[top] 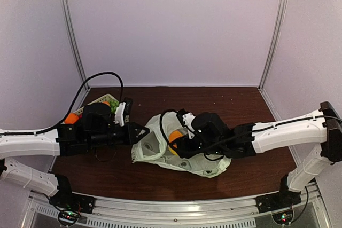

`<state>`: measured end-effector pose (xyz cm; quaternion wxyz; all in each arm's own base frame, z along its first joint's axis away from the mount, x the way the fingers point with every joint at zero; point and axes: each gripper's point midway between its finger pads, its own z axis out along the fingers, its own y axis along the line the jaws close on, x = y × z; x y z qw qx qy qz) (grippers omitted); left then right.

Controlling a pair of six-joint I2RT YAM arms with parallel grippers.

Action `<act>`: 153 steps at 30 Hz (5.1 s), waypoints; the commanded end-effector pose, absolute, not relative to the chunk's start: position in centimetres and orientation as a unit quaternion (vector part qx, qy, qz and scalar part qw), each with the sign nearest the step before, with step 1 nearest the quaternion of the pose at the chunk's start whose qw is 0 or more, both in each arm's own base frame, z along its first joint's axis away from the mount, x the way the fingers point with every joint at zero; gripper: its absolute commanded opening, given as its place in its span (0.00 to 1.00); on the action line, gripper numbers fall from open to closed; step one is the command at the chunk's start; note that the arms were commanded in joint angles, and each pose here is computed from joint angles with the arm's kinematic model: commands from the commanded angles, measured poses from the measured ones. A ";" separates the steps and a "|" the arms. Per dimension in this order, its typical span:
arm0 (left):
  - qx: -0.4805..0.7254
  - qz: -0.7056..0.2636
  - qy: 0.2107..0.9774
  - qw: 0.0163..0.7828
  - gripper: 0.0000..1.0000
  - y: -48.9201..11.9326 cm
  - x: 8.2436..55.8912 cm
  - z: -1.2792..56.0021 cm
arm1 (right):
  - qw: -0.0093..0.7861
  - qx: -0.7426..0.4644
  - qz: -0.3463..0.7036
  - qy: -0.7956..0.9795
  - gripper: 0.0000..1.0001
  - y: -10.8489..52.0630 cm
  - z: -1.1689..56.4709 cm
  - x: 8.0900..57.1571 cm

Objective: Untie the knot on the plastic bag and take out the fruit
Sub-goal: Pick up the fake fruit from the takeout bag, then pass from the right arm to the left, then place the fake fruit in the bin.

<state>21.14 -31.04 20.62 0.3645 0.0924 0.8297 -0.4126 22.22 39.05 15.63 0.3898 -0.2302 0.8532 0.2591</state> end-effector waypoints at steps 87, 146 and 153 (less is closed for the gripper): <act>0.210 -0.613 0.690 0.323 0.97 -39.7 18.0 35.7 | 0.535 -0.292 0.382 0.694 0.40 38.6 34.2 16.2; 0.020 -0.357 0.832 0.424 0.40 -14.1 31.7 29.4 | 0.558 -0.123 0.159 0.805 0.99 22.6 31.2 21.1; -0.080 -0.253 0.868 0.419 0.37 -5.3 34.1 24.2 | 0.546 -0.089 0.135 0.822 0.99 20.0 29.8 22.5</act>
